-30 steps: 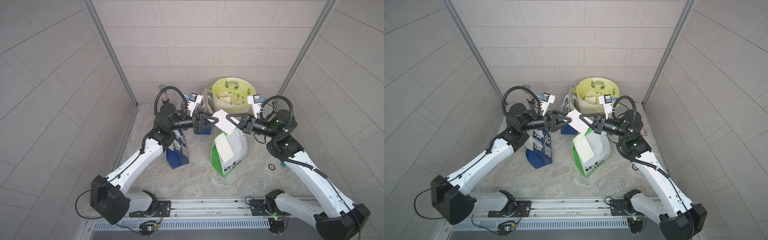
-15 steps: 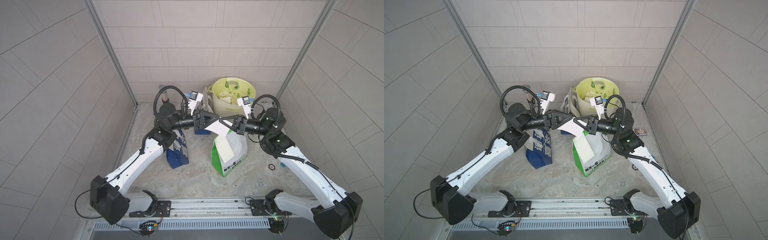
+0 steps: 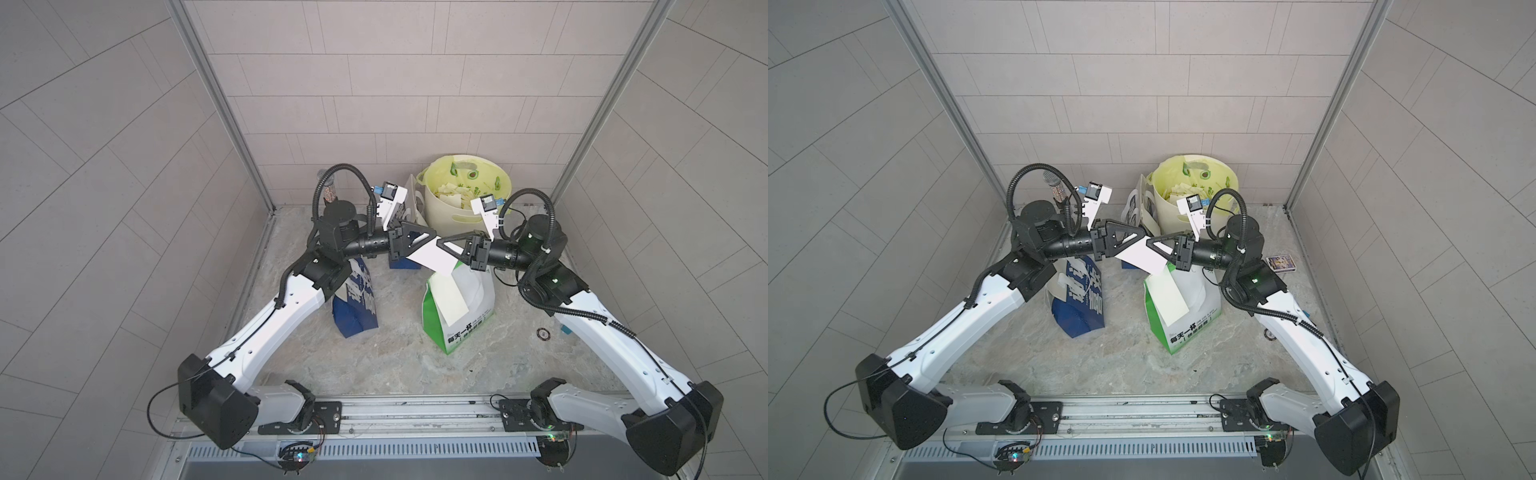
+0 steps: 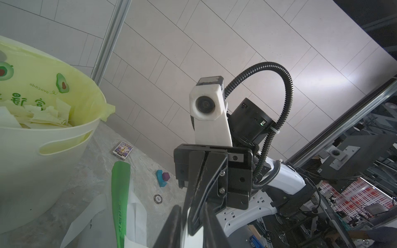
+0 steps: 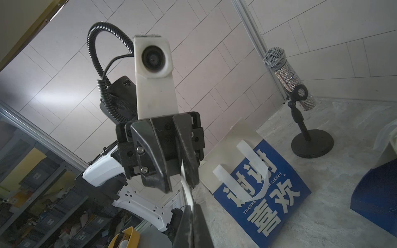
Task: Shred takeout receipts and throw away
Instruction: Shred the takeout receipt, then place the takeout receipt in the trash bin.
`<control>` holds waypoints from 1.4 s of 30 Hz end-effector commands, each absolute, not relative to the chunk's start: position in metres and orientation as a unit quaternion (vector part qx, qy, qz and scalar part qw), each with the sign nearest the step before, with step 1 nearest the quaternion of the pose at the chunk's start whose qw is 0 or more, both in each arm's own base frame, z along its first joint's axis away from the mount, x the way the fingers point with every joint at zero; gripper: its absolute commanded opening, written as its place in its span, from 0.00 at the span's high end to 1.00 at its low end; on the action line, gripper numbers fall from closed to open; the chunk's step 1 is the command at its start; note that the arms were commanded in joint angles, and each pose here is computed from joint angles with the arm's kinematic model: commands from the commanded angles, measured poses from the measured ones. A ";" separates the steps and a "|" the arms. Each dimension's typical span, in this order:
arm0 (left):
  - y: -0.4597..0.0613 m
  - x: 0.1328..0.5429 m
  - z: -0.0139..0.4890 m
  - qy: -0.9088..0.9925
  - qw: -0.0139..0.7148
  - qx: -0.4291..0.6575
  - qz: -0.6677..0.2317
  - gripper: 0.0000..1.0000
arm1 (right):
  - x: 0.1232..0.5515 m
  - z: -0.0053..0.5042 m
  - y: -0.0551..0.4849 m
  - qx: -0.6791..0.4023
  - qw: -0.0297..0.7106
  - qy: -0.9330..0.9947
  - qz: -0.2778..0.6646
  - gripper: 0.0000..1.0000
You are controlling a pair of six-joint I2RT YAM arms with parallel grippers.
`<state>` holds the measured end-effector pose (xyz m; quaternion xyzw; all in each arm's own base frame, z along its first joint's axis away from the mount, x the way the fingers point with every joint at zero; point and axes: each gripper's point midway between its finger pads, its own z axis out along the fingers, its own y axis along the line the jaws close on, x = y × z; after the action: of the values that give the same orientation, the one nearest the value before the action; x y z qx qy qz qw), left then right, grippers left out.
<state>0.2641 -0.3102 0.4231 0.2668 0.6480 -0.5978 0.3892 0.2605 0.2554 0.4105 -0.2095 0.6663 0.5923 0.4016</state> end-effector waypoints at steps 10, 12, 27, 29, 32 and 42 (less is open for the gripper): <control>-0.308 0.256 0.438 0.635 0.407 0.282 -0.592 1.00 | 0.259 0.421 0.256 -0.233 0.422 0.664 0.573 1.00; -0.308 0.255 0.439 0.636 0.408 0.280 -0.593 1.00 | 0.261 0.418 0.254 -0.236 0.432 0.677 0.547 1.00; -0.293 0.300 0.402 0.736 0.385 0.103 -0.547 1.00 | 0.241 0.441 0.241 -0.374 0.568 0.666 0.307 1.00; -0.291 0.302 0.398 0.746 0.385 0.099 -0.535 1.00 | 0.238 0.445 0.239 -0.382 0.580 0.658 0.291 1.00; -0.290 0.306 0.393 0.755 0.385 0.092 -0.523 1.00 | 0.232 0.453 0.237 -0.385 0.597 0.645 0.282 1.00; -0.285 0.314 0.391 0.759 0.412 0.098 -0.495 1.00 | 0.252 0.485 0.227 -0.296 0.646 0.635 0.302 1.00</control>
<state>0.3115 -0.2879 0.3690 0.0874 0.7758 -0.4961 0.3799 0.2286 0.2368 0.4758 -0.3419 0.6286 0.3317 0.6148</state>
